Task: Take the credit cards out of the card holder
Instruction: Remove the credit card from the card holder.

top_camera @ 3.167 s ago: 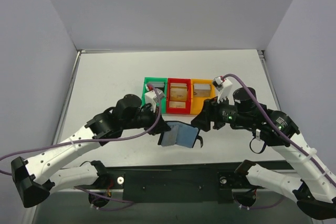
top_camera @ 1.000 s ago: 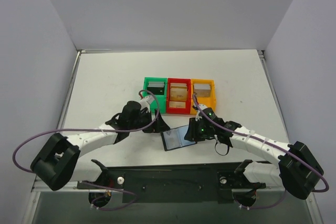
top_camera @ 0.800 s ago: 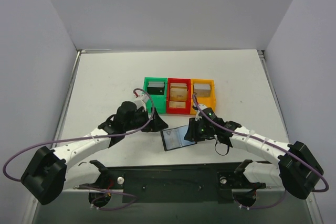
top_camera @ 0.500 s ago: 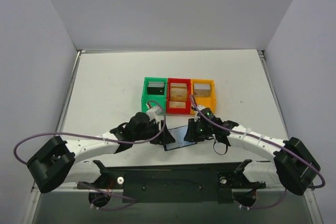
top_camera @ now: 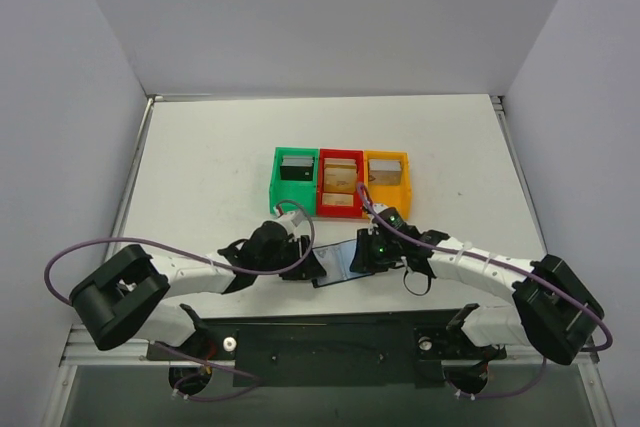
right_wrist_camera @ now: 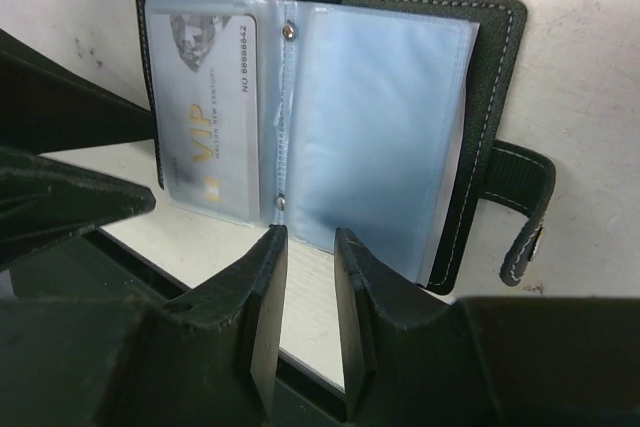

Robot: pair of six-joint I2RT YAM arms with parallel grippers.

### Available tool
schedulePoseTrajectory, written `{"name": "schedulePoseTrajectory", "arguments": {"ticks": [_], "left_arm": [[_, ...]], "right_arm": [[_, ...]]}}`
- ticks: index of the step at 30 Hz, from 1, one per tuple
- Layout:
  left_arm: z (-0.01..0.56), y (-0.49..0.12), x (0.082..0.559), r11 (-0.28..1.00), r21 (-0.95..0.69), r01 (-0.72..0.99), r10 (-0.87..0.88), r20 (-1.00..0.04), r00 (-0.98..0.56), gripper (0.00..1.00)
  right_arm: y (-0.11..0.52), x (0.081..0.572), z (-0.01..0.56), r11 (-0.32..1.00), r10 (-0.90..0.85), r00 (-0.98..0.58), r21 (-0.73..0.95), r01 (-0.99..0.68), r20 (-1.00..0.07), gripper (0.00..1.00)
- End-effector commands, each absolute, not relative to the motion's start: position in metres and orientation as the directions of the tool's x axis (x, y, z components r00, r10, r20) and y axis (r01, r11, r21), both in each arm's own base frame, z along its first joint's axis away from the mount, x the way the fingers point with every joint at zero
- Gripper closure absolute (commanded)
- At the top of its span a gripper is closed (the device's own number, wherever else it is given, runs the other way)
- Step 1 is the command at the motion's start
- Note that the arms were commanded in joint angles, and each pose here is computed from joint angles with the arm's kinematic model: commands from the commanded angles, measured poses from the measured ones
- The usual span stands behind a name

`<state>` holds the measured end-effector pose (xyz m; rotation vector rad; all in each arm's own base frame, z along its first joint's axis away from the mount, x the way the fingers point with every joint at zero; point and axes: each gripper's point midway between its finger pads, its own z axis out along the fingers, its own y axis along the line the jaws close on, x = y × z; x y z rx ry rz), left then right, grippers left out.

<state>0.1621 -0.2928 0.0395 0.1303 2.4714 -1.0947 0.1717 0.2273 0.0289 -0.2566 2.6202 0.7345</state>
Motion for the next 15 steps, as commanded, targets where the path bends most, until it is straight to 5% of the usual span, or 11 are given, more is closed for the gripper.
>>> {"name": "schedulePoseTrajectory", "arguments": {"ticks": [1, 15], "left_arm": [[0.031, -0.286, 0.180, 0.713, -0.667, 0.218, -0.128, -0.429, -0.894, 0.43], [0.039, -0.275, 0.203, 0.723, -0.657, 0.214, -0.141, -0.444, -0.885, 0.45]], "right_arm": [[0.230, 0.165, 0.019, 0.847, -0.084, -0.905, 0.449, -0.285, -0.416, 0.78], [0.237, 0.159, 0.030, 0.850, -0.093, -0.886, 0.427, -0.308, -0.455, 0.78]]}}
